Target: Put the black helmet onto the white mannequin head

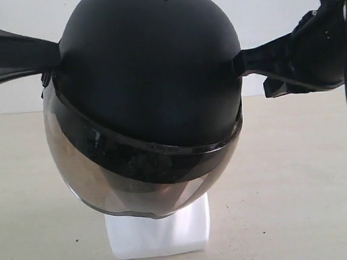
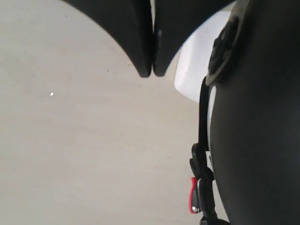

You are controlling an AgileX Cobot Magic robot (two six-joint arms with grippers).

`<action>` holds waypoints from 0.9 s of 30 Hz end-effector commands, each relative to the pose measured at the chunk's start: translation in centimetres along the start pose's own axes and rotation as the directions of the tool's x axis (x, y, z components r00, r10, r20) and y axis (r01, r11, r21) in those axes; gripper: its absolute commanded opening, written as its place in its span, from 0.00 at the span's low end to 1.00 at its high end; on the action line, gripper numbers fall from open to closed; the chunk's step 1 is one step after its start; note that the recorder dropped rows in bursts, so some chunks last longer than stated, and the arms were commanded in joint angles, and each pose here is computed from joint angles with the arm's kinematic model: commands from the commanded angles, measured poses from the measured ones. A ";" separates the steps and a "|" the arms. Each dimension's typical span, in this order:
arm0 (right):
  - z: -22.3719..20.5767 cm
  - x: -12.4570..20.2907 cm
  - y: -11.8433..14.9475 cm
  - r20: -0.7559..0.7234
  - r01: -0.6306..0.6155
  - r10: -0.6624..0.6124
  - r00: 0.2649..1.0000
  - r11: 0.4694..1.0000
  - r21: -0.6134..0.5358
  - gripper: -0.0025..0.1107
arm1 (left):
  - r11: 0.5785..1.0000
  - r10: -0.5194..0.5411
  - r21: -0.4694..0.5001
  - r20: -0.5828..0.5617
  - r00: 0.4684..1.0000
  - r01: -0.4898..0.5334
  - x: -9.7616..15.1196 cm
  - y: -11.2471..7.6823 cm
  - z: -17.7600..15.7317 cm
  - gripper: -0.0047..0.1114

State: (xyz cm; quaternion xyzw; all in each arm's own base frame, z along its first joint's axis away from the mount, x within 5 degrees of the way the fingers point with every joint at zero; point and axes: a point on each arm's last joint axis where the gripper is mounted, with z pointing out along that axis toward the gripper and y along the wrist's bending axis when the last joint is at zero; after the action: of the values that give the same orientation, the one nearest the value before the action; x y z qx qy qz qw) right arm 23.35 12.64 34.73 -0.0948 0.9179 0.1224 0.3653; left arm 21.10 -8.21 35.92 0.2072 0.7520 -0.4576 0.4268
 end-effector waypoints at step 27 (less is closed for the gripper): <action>-5.5 -4.3 3.4 0.202 0.064 0.005 0.979 0.940 -0.334 0.02 | 0.993 -0.094 -0.070 -0.047 0.994 0.091 0.5 4.3 2.2 0.08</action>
State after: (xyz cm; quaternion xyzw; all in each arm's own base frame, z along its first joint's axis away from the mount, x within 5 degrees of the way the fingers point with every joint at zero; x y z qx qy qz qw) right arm 22.23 14.97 42.35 -0.1522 0.8309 0.2968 0.4453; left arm 25.19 -7.55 34.27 0.1337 0.7717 -0.4523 0.4266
